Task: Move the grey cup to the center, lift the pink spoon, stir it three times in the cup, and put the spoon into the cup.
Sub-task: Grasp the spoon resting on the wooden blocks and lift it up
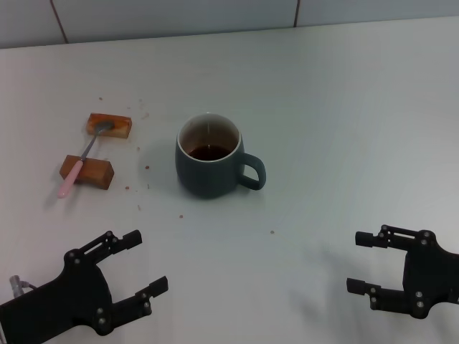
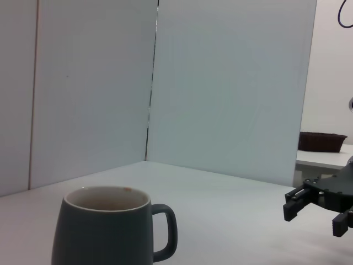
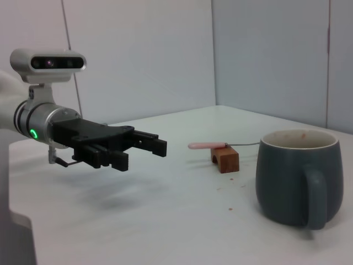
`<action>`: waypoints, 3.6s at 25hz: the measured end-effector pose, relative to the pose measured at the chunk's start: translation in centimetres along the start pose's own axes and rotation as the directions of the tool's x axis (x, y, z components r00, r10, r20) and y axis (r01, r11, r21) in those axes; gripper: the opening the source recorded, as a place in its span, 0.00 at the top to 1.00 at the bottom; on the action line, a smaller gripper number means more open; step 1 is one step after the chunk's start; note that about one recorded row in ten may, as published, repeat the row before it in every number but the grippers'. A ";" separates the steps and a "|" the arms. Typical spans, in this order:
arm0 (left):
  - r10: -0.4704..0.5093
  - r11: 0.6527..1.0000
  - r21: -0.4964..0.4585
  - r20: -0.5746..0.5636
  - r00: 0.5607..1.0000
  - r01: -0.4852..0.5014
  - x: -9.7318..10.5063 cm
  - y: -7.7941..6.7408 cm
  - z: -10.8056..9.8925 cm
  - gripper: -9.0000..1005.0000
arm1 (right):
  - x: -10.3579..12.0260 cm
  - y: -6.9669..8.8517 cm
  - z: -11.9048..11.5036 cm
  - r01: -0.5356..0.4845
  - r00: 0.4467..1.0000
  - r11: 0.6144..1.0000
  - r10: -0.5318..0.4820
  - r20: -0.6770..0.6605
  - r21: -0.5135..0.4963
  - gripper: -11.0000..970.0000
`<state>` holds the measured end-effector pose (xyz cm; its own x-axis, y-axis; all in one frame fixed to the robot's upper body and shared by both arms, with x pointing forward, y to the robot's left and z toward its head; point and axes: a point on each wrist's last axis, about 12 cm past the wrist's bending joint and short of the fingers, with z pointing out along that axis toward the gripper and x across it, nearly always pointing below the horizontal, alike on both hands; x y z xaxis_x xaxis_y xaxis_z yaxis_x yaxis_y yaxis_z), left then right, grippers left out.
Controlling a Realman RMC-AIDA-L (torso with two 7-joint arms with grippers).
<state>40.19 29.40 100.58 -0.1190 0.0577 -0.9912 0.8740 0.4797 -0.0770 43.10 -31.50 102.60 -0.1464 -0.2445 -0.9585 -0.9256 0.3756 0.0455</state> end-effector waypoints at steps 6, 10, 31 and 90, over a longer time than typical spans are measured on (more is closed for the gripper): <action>-0.002 1.000 0.000 0.002 1.000 0.002 0.0 -0.1 0.0 0.23 | 0.0 0.0 0.1 0.031 0.999 0.999 -0.031 0.013 0.016 0.25; -0.002 1.000 0.000 0.001 1.000 0.002 0.0 -0.1 0.0 0.23 | 0.1 0.0 0.2 0.031 0.999 0.999 -0.031 0.012 0.024 0.25; -0.619 0.725 -0.123 0.313 0.720 0.677 -2.1 3.8 -2.2 0.24 | -0.1 -0.2 0.4 0.056 0.998 0.998 -0.057 0.037 0.036 0.25; -0.811 -0.028 0.035 0.584 -0.043 0.999 2.1 2.8 0.3 0.25 | -0.8 -0.8 0.0 0.080 0.996 0.996 -0.081 0.038 0.030 0.26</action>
<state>42.57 30.63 98.21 -0.4286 -0.9025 0.0419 -0.1266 0.0141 -0.9919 43.97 -31.59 103.31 -0.0573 -0.2401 -0.9691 -0.9237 0.3811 -0.0398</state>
